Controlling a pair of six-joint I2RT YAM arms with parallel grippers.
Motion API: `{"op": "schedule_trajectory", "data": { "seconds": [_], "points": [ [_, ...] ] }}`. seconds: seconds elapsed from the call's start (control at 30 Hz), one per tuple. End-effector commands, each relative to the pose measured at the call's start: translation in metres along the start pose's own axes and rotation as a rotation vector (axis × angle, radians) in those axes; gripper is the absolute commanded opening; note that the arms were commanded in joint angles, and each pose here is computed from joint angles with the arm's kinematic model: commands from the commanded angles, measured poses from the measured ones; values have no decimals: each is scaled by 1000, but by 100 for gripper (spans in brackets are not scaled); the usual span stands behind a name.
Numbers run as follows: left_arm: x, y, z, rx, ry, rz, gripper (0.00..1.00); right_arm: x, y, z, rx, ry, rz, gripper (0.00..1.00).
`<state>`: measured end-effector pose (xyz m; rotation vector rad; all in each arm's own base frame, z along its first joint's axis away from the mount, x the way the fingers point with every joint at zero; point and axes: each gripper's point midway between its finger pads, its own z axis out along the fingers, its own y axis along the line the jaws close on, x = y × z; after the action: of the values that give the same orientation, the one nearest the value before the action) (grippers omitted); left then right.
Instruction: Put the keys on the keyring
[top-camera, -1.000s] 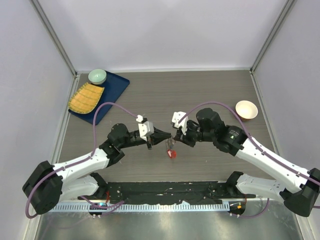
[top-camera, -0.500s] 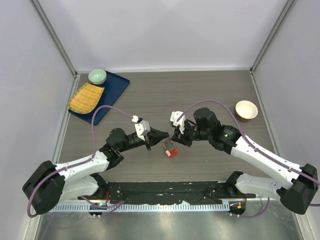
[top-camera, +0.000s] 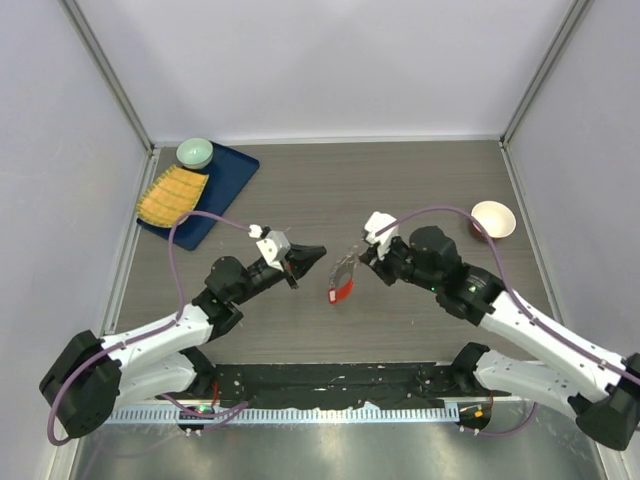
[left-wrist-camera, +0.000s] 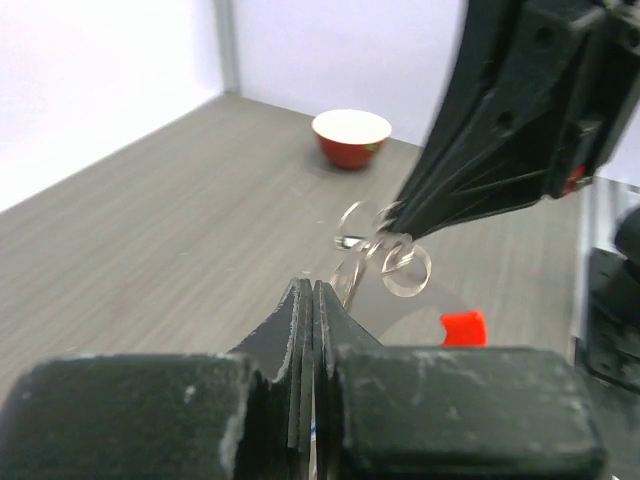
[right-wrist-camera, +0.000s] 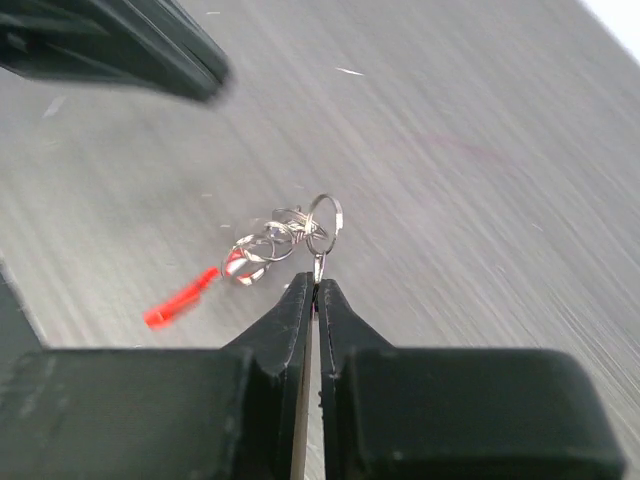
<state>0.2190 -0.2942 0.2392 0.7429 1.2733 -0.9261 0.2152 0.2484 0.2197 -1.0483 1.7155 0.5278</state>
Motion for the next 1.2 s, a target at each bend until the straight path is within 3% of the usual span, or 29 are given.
{"op": "schedule_trajectory", "data": {
  "seconds": [0.0,0.07,0.17,0.33,0.5,0.57,0.63,0.67,0.93,1.07,1.17],
  "points": [
    [-31,37,0,-172,-39,100,0,-16,-41,-26,241,-114,42,2],
    [-28,46,1,-215,-14,112,0,-24,-30,-20,169,-162,41,2],
    [-22,57,4,-261,43,117,0,-19,-30,-8,160,-124,59,2],
    [-30,58,-1,-292,22,74,35,-25,-58,10,277,-75,70,1],
    [-32,84,-29,-506,59,13,66,-27,-74,37,280,-53,104,1],
    [-44,88,-40,-559,36,-9,85,-24,-77,56,259,-58,133,1],
    [-40,95,-54,-630,72,-22,90,-26,-81,77,229,-78,161,1],
    [-45,96,-59,-653,68,-35,97,-35,-87,83,236,-108,161,1],
    [-62,106,-102,-846,67,-139,100,-75,-155,124,308,-187,142,2],
    [-65,111,-126,-967,101,-201,100,-71,-119,149,79,-149,214,6],
    [-70,108,-133,-976,122,-216,100,-40,-93,159,-13,-103,341,7]
  ]
}}
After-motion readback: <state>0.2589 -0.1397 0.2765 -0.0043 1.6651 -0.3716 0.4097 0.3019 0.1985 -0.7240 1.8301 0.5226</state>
